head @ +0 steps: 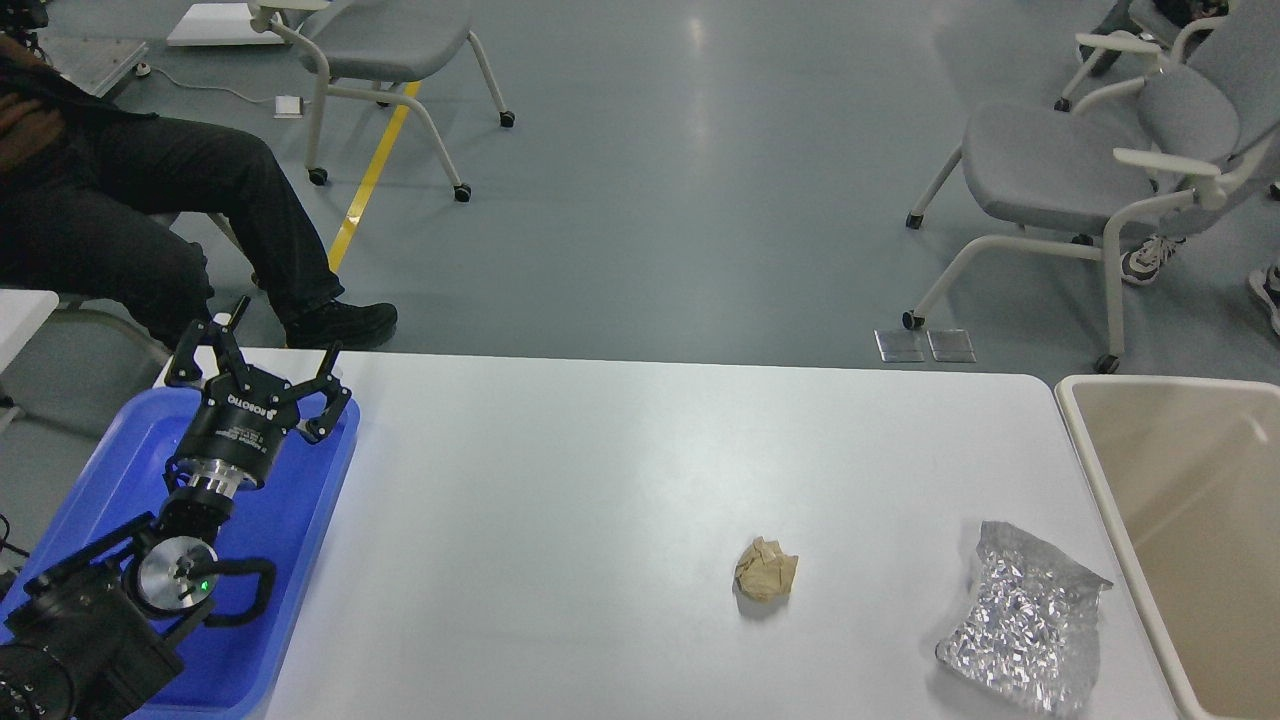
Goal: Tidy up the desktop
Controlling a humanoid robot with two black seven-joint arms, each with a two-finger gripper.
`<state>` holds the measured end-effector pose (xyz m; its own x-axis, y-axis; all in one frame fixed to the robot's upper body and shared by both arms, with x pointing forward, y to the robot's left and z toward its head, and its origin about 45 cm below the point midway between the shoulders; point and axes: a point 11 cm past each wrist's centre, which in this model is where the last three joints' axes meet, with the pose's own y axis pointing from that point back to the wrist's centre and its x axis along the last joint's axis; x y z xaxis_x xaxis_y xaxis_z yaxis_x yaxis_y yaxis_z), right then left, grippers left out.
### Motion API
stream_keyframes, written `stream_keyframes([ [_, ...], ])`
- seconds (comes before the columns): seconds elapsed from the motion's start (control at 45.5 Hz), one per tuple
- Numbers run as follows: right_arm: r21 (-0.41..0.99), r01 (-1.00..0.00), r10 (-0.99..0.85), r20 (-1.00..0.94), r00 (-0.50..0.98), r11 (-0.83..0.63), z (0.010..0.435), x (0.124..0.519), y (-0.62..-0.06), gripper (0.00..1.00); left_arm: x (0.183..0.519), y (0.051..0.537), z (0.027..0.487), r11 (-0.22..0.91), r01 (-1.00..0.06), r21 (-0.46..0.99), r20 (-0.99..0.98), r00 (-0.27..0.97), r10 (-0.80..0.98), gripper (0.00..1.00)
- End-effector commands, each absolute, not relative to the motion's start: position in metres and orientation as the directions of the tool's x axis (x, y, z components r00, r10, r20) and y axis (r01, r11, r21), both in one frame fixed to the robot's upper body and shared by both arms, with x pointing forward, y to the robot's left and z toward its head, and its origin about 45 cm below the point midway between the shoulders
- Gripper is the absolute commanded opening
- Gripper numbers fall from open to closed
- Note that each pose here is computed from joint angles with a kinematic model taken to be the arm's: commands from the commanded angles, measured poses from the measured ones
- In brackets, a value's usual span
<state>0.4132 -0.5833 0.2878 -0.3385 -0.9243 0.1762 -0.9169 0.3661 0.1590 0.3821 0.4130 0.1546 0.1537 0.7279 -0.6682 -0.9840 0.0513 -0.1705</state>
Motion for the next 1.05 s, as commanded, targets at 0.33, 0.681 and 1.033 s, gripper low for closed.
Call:
stream_keyframes([
  [0.33,-0.118,-0.992,-0.947,-0.32,-0.008,0.048,0.322,0.428,-0.465,1.0,0.382,0.413,0.154,0.051,-0.984,-0.171,-0.668,0.153,0.728,0.98],
  [0.681,-0.069,-0.996,-0.924,-0.381,-0.02,0.049,0.206,0.387,-0.416,1.0,0.382,0.413,0.155,0.052,-0.984,-0.171,-0.668,0.155,0.728,0.98],
  [1.033,0.027,-0.995,-0.909,-0.406,-0.097,0.095,0.162,0.377,-0.413,1.0,0.382,0.413,0.154,0.052,-0.984,-0.169,-0.668,0.153,0.728,0.98],
])
